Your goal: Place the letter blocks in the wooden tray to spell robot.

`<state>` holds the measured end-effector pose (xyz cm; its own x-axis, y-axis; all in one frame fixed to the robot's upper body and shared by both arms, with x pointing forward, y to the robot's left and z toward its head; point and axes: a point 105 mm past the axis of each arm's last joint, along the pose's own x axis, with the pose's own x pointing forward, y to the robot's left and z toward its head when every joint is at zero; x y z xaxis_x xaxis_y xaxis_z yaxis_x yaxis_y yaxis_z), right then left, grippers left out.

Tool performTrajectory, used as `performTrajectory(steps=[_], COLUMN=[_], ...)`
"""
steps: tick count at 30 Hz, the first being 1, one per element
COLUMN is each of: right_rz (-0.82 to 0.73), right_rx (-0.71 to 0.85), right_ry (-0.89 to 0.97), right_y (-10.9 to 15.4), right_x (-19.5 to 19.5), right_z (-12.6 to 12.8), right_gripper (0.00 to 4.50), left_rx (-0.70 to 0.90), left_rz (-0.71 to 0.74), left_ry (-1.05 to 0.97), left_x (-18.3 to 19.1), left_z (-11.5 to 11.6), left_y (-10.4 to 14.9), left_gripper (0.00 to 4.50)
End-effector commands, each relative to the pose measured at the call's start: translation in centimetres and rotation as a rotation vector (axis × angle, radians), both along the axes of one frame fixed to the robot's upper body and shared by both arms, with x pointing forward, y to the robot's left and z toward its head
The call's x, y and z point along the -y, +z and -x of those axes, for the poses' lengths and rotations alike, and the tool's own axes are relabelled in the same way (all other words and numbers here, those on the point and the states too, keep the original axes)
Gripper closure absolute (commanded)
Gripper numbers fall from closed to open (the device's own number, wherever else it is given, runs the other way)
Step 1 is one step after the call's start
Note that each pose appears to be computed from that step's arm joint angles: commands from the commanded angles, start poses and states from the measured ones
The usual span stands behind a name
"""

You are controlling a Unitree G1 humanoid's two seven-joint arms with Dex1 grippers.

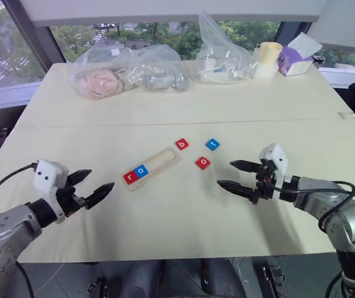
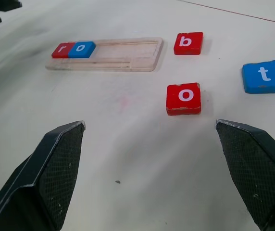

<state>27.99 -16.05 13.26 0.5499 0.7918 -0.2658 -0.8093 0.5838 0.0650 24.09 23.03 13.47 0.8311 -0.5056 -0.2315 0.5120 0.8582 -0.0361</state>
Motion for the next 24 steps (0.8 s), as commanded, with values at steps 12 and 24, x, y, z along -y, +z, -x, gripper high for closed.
performTrajectory(steps=[12, 24], right_rz=[0.053, 0.050], right_rx=[0.049, 0.020], right_ry=[0.025, 0.027], right_y=[0.6, 2.4], right_x=[-0.3, 1.0], right_z=[-0.3, 0.9], right_gripper=[0.05, 0.05], left_rx=[0.009, 0.031], left_rz=[-0.078, -0.184], left_ry=[-0.021, -0.117], left_x=[-0.8, -0.3], left_z=[0.0, -1.9], left_y=[0.4, 1.7], left_gripper=[0.00, 0.00])
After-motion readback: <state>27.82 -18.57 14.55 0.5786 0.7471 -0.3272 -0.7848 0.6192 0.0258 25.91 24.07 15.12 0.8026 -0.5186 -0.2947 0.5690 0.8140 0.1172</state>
